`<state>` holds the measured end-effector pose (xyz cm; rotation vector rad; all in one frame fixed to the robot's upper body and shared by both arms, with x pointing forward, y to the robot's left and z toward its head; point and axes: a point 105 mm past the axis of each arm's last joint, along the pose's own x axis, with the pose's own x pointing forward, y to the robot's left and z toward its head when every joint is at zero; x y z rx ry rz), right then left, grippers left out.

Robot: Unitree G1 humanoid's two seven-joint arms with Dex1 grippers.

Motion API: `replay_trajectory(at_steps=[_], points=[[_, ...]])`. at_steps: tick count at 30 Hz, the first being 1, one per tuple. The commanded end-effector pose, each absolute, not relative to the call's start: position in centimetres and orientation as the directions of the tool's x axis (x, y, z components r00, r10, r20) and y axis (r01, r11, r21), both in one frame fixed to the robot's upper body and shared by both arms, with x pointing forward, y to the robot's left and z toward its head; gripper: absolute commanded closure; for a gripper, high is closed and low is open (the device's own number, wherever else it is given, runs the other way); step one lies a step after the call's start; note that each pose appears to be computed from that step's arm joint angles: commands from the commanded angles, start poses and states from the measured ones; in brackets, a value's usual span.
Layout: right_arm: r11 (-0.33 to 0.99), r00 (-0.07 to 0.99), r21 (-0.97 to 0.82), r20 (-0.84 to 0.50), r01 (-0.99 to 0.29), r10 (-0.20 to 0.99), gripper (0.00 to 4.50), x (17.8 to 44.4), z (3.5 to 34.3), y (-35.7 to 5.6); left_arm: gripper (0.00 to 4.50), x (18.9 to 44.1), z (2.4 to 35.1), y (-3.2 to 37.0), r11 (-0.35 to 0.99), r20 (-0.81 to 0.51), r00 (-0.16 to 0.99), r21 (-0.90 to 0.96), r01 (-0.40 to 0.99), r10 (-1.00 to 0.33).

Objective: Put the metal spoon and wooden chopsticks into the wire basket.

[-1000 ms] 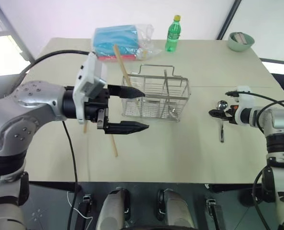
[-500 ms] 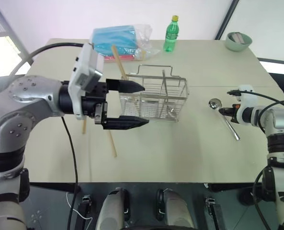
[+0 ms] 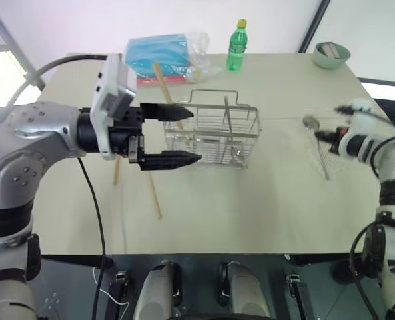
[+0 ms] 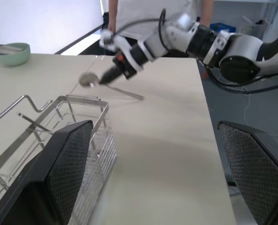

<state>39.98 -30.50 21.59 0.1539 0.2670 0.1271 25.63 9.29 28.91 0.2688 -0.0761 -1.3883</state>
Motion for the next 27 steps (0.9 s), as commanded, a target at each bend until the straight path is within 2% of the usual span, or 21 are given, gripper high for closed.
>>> replay_trajectory(at_steps=[1,3,9,13,20,27], points=[[0.922,0.953,0.243,0.099,-0.302,0.286,4.48,39.6,31.1,-26.9,0.00,26.3,30.7,10.2,0.229,-0.035,0.250,0.290,0.929,-0.968],[0.865,0.907,0.286,0.218,-0.413,0.360,4.48,39.1,33.9,-24.6,0.00,26.8,30.9,10.3,0.254,-0.018,0.271,0.293,0.922,-0.962],[0.704,0.766,0.329,0.418,-0.629,0.489,4.48,37.9,38.3,-18.4,0.00,27.3,31.4,10.1,0.277,0.011,0.287,0.301,0.912,-0.958],[0.658,0.721,0.320,0.450,-0.681,0.527,4.48,37.4,39.1,-16.5,0.00,27.3,31.8,9.9,0.281,0.019,0.290,0.312,0.908,-0.957],[0.635,0.679,0.281,0.474,-0.720,0.561,4.48,35.9,40.6,-15.9,0.00,27.2,32.1,10.2,0.297,0.023,0.306,0.316,0.901,-0.952],[0.609,0.658,0.258,0.381,-0.750,0.649,4.48,33.6,38.0,-15.2,0.00,27.4,32.1,10.4,0.305,0.023,0.314,0.318,0.898,-0.949]])
